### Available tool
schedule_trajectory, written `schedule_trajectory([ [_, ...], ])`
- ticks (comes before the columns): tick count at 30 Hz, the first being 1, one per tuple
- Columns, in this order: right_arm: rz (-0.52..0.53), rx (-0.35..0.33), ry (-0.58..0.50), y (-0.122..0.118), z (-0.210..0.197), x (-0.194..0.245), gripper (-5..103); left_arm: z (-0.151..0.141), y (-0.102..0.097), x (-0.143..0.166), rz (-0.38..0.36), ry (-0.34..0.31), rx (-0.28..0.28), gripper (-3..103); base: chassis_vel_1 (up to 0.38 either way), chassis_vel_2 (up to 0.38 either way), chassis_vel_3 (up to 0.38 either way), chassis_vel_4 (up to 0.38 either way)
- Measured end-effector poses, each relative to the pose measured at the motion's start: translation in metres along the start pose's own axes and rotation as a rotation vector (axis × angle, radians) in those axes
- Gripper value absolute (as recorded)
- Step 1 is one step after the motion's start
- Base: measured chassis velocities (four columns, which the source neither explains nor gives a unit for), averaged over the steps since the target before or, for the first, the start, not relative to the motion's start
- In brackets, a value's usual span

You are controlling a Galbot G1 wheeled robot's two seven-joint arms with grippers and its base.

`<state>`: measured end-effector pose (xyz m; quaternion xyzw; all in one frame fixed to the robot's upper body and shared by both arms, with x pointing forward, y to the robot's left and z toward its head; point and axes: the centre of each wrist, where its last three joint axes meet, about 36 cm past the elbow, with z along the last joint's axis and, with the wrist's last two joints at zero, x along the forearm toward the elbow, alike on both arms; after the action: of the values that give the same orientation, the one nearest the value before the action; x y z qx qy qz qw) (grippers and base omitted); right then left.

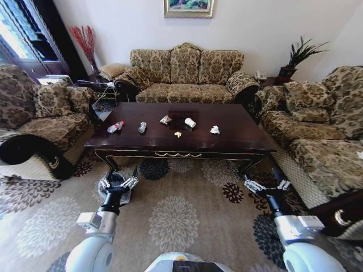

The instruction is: Move to the front of the table and place the trash on the table into the trash bin.

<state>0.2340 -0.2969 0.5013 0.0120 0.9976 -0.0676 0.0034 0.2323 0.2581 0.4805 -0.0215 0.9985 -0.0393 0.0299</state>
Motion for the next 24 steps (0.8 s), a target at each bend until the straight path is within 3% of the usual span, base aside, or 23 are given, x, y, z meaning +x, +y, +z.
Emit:
schedule_trajectory([
  [24, 0.033, 0.021, -0.007, 0.0014, 0.0041, 0.0016, 100, 0.0004, -0.0035, 0.0028, 0.002, 0.006, -0.021, 100, 0.000, 0.000, 0.000, 0.000],
])
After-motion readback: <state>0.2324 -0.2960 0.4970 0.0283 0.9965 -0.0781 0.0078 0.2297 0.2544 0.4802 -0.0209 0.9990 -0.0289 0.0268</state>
